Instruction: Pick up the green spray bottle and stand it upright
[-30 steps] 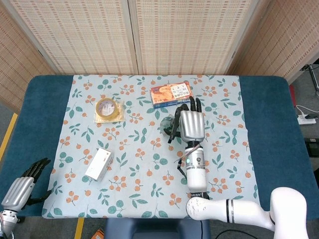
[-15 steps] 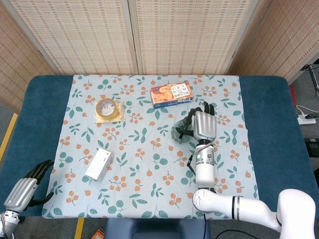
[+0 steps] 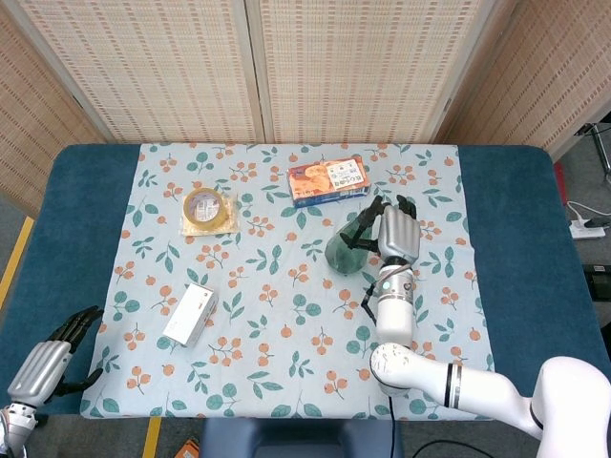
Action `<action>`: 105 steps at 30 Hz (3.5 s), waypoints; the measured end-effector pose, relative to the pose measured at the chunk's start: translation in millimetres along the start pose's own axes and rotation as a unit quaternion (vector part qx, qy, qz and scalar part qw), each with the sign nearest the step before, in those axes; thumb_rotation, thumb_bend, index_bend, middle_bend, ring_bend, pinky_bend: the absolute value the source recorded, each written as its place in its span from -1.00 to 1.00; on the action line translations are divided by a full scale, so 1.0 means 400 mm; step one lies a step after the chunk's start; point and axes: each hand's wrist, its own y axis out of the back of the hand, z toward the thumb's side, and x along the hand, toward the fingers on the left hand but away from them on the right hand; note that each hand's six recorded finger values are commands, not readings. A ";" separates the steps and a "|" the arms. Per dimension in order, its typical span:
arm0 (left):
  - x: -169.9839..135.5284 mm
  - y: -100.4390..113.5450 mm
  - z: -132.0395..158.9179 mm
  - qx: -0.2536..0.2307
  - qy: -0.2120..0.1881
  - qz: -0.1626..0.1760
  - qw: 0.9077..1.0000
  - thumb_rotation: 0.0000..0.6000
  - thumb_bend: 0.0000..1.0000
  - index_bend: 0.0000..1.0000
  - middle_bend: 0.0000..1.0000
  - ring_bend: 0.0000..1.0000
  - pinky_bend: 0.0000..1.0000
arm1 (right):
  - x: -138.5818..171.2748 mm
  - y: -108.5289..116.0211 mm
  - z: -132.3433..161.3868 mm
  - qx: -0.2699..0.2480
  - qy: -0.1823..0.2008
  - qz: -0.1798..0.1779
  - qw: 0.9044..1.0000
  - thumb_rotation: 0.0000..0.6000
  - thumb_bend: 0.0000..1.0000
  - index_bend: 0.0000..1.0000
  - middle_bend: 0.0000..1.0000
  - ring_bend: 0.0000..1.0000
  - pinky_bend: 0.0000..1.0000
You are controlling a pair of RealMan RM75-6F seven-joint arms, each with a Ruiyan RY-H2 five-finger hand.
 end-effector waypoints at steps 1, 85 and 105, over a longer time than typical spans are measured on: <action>0.000 0.000 0.000 0.000 0.000 0.000 1.000 1.00 -0.48 -1.00 -1.00 -1.00 -0.67 | -0.001 0.001 0.000 0.001 0.000 -0.001 1.000 1.00 -0.82 0.75 -0.32 -0.90 -1.00; 0.003 -0.002 -0.015 -0.033 0.019 -0.014 0.999 1.00 -0.48 -1.00 -1.00 -1.00 -0.66 | -0.054 -0.064 0.024 0.051 0.024 0.052 0.997 1.00 -1.00 -1.00 -0.85 -1.00 -1.00; 0.001 -0.001 -0.017 -0.034 0.021 -0.013 0.999 1.00 -0.48 -1.00 -1.00 -1.00 -0.66 | 0.000 -0.070 -0.008 0.100 0.054 0.072 0.991 1.00 -1.00 -1.00 -0.96 -1.00 -1.00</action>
